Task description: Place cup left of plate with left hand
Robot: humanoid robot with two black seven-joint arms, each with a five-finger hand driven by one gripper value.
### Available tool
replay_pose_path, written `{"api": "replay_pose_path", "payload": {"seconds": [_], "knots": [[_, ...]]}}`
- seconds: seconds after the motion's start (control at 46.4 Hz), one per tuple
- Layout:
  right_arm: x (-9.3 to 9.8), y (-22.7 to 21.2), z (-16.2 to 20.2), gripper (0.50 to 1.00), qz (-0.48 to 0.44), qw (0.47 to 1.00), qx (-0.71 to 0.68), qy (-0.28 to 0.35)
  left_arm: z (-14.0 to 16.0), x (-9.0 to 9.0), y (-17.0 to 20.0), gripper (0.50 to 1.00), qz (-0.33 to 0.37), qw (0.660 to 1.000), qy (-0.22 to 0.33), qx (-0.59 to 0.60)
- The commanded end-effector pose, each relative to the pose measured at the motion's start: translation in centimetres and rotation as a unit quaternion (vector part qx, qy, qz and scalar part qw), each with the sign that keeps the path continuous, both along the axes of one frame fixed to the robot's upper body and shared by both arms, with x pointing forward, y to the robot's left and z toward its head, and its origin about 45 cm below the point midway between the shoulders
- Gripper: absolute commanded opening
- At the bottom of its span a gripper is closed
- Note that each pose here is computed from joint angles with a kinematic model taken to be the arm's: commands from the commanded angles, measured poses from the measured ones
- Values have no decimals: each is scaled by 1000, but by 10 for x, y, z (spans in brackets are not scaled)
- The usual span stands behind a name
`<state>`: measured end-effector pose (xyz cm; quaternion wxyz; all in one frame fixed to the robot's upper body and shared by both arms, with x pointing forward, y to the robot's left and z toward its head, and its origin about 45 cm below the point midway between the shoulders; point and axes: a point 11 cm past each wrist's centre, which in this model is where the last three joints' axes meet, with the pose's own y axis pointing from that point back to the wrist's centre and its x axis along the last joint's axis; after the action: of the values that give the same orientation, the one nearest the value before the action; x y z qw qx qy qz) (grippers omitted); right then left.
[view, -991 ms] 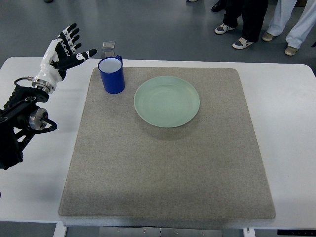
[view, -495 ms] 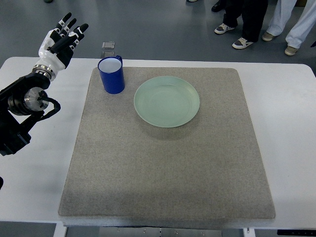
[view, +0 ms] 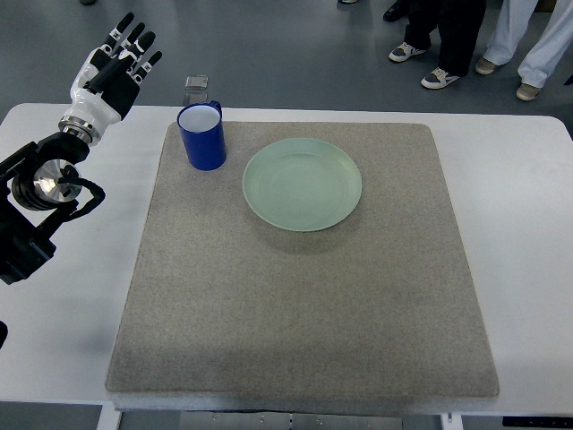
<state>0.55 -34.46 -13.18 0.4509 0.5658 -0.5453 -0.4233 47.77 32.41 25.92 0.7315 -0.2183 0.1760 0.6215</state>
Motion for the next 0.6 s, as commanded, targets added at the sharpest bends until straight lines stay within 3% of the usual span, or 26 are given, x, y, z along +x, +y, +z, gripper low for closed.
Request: {"api": "replay_pose_path", "payload": {"seconds": [0.0,0.582], "knots": [[0,0,0,932,0,1000,0,0,3,2,0,1000,0,1000,-3,1],[0,0,0,932,0,1000,0,0,8,3,0,1000,-1,1000,-9,0]]}}
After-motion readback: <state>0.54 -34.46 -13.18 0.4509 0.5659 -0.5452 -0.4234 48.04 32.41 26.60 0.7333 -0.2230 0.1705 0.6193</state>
